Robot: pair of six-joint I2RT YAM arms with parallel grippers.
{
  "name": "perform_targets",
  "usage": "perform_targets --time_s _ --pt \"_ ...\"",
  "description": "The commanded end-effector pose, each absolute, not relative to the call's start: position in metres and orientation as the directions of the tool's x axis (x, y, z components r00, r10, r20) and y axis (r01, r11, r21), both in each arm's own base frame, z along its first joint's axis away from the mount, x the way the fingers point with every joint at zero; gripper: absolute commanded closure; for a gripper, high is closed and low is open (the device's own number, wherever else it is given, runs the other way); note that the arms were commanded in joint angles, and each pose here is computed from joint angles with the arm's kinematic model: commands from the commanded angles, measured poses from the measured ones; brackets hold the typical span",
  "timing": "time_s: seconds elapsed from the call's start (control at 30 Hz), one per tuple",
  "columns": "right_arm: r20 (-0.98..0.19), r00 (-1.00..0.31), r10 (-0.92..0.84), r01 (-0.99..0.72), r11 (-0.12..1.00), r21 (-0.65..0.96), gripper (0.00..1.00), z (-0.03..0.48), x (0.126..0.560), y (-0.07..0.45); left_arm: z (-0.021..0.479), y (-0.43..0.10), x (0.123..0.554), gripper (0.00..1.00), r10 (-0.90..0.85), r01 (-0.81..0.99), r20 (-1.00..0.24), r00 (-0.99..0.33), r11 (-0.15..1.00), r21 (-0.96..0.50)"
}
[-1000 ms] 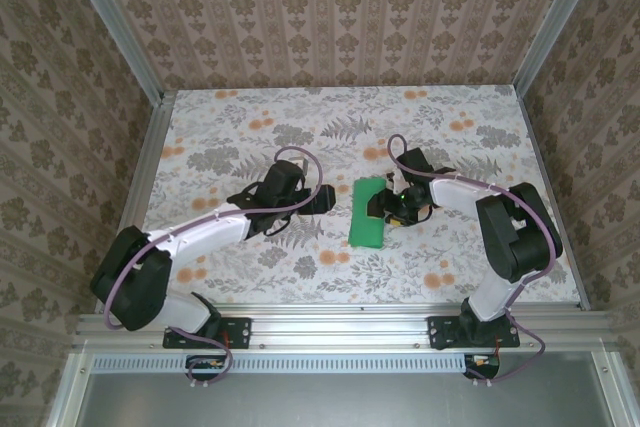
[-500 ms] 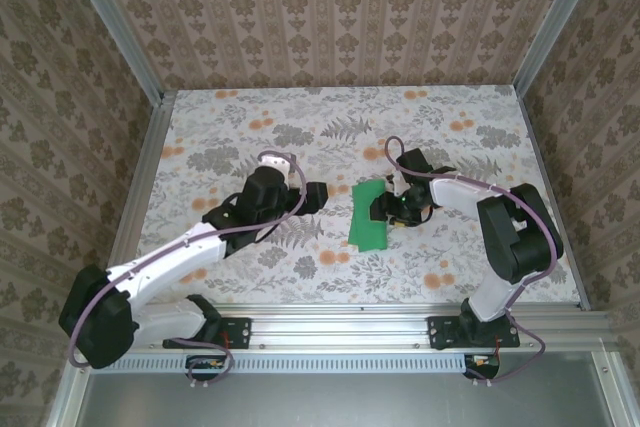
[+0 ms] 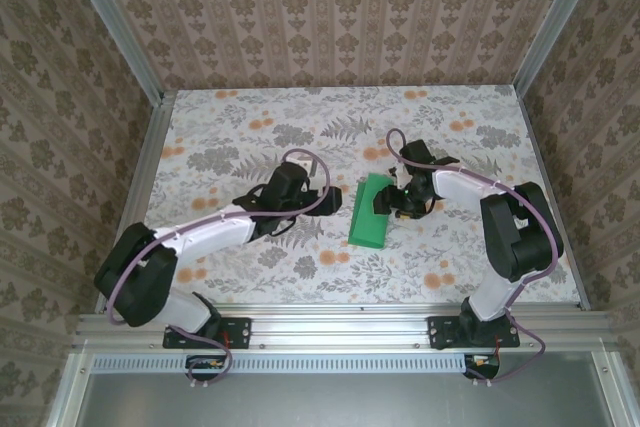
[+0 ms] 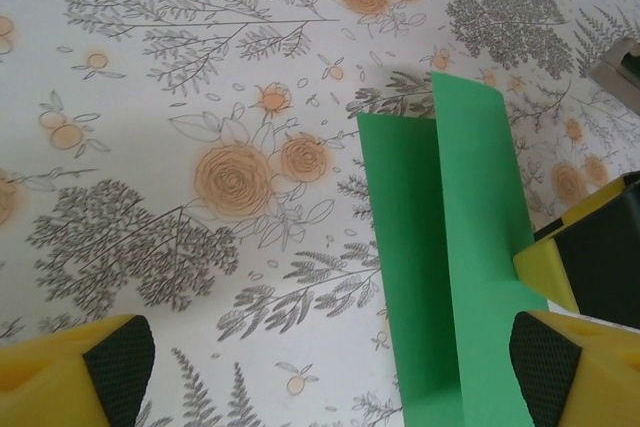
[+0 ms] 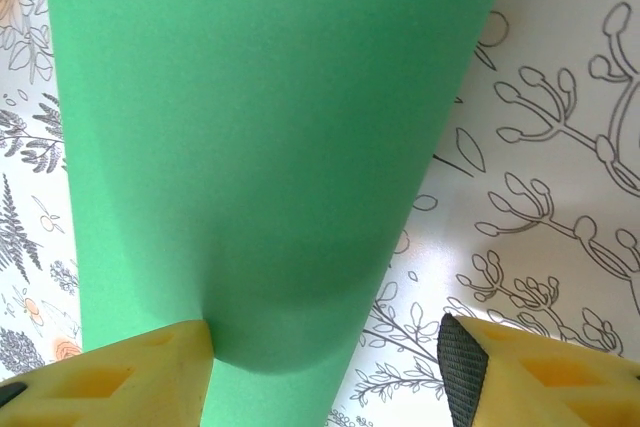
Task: Fold a paper plane with a square sheet of paper (pick it up from the middle)
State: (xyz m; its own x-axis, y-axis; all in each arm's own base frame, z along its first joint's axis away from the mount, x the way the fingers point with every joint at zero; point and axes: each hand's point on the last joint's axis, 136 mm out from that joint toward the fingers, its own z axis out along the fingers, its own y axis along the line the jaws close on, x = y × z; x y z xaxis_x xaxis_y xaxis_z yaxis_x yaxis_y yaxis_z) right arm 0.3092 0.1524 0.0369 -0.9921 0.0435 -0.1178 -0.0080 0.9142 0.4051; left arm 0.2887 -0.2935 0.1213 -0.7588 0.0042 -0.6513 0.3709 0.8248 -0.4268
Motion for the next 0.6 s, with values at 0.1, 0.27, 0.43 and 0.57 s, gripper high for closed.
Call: perform_targets --time_s 0.1,0.27,0.43,0.57 --pt "-0.088 -0.995 0.053 0.005 0.881 0.473 0.37 0.037 0.308 0.164 0.132 -0.317 0.297 0.10 -0.029 0.387 -0.644 -0.765 0.779 -0.494" --pt "-0.071 -0.996 0.048 0.007 0.872 0.489 0.41 0.035 0.309 0.168 0.125 -0.323 0.297 0.10 -0.026 0.379 -0.617 -0.787 0.768 -0.516" --pt "-0.056 -0.995 0.079 0.043 0.878 0.477 0.41 0.025 0.309 0.165 0.124 -0.322 0.299 0.10 -0.036 0.366 -0.611 -0.790 0.773 -0.519" --pt "-0.045 -0.995 0.090 0.059 0.886 0.460 0.42 0.018 0.310 0.162 0.121 -0.322 0.298 0.12 -0.020 0.371 -0.607 -0.794 0.775 -0.511"
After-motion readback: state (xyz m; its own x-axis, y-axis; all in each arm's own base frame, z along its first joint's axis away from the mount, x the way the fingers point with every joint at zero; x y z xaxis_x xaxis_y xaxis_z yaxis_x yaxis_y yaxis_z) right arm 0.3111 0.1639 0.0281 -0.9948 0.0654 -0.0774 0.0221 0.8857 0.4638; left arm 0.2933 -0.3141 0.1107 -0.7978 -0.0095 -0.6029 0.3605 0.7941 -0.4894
